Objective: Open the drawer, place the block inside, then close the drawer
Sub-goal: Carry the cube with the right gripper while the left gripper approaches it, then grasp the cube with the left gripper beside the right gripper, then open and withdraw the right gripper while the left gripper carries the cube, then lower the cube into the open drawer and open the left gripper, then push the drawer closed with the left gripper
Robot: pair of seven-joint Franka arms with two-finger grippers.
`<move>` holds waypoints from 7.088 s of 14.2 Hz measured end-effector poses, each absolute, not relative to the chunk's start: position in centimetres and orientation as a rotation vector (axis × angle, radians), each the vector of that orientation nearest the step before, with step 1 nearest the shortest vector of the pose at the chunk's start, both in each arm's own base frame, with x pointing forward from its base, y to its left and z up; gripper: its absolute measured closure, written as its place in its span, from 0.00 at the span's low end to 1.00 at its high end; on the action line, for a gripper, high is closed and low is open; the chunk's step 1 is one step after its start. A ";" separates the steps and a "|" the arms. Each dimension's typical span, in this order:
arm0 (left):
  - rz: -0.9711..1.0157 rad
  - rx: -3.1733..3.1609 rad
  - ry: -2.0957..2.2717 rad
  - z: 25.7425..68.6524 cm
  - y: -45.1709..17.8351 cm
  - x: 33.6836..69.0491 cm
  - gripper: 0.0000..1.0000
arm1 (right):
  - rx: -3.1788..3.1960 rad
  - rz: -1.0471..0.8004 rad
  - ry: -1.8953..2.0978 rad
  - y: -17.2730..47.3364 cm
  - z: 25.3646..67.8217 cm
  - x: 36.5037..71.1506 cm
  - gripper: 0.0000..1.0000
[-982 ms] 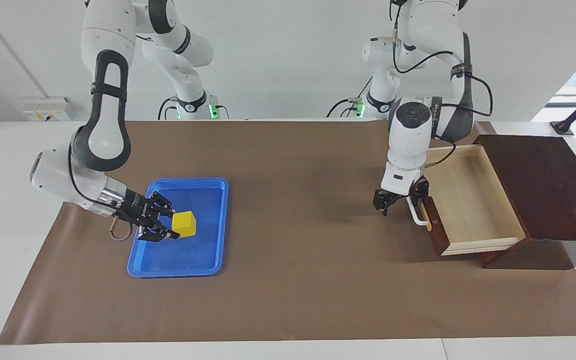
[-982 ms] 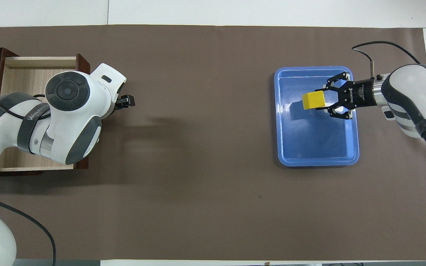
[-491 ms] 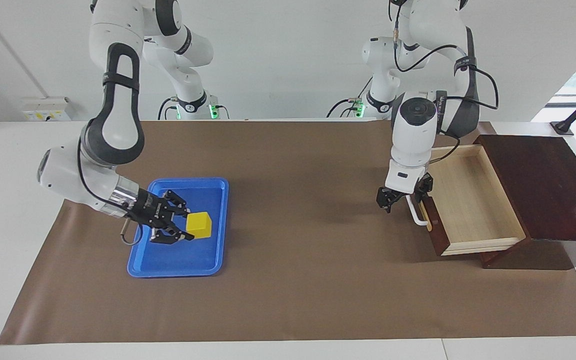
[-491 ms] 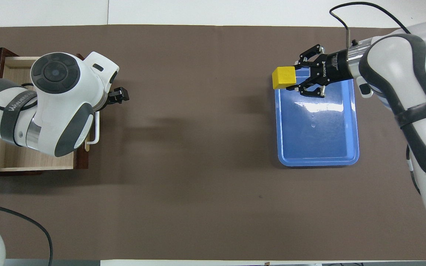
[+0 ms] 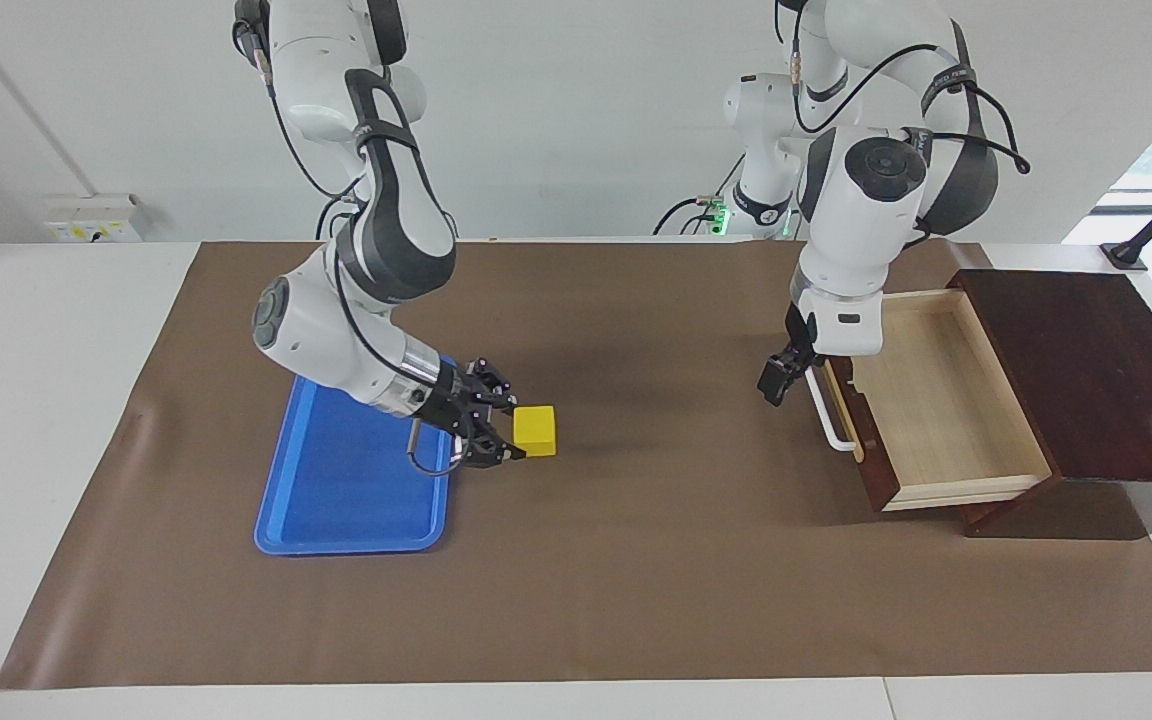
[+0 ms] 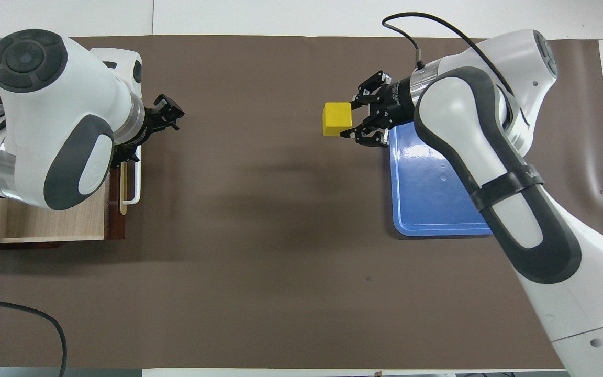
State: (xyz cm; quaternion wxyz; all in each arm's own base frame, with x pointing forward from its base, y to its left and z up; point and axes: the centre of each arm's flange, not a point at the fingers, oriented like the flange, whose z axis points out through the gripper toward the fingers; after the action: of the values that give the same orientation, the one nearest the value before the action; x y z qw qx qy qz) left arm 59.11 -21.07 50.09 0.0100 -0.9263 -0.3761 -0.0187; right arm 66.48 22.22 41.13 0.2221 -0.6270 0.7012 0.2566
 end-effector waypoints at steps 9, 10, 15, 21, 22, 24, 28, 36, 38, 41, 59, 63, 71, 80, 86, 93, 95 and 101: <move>0.024 -2.385 -2.104 53.5 -29.5 62.6 0.00 | -1.656 0.616 2.028 29.6 41.8 65.7 0.45; 0.032 -2.374 -2.108 52.8 -31.5 62.3 0.00 | -1.651 0.614 2.029 29.7 41.9 65.7 0.45; -0.010 -2.254 -2.156 48.2 -39.0 60.2 0.00 | -1.671 0.619 2.002 31.9 42.6 65.0 0.45; -0.043 -2.156 -2.332 47.3 -39.1 62.2 0.00 | -1.670 0.617 1.998 32.3 42.8 65.1 0.45; -0.045 -2.160 -2.338 47.3 -39.2 62.3 0.00 | -1.670 0.617 1.997 32.3 42.8 65.1 0.45; -0.047 -2.174 -2.337 47.3 -39.7 62.1 0.00 | -1.670 0.617 1.998 32.3 42.8 65.1 0.45; -0.048 -2.186 -2.327 47.2 -40.4 61.7 0.06 | -1.669 0.616 1.997 32.3 42.8 65.1 0.45; -0.053 -2.202 -2.301 47.2 -40.5 61.6 0.41 | -1.677 0.604 1.989 32.3 42.7 65.2 0.45; -0.053 -2.202 -2.301 47.2 -40.5 61.6 0.41 | -1.677 0.604 1.989 32.3 42.7 65.2 0.45; -0.053 -2.203 -2.301 47.2 -40.5 61.6 0.41 | -1.677 0.604 1.989 32.3 42.7 65.2 0.45; 0.014 -2.234 -2.165 55.6 -18.3 66.4 0.44 | -2.527 0.376 1.416 1.5 54.2 61.3 0.00; 0.044 -2.229 -2.160 54.8 -9.3 68.1 0.44 | -2.807 0.320 1.001 0.1 59.2 57.1 0.00; 0.072 -2.257 -2.117 49.5 -2.1 65.8 0.44 | -3.067 0.228 0.076 -2.3 59.2 54.5 0.00; 0.089 -2.248 -2.124 45.0 2.3 61.2 0.44 | -3.131 0.176 0.038 -3.1 58.7 54.1 0.00; 0.053 -2.268 -2.137 43.4 2.0 59.4 0.26 | -3.135 0.184 0.040 -3.2 58.5 54.1 0.00; -0.023 -2.324 -2.168 49.9 -6.4 59.6 0.00 | -3.171 0.107 0.016 -3.5 58.9 54.6 0.00; -0.016 -2.311 -2.185 49.9 -12.8 58.6 0.00 | -3.187 0.104 -0.001 -3.4 58.9 54.7 0.00; -0.065 -2.278 -2.101 45.6 -16.0 57.5 0.00 | -3.188 0.114 -0.005 -3.3 58.7 54.6 0.00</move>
State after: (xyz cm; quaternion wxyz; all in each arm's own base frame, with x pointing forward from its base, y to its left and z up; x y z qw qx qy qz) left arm 57.47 -16.01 45.60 0.0211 -0.7347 -0.6777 -0.0211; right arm 54.60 -3.33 58.74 -0.0243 -0.9991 -0.0014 0.0358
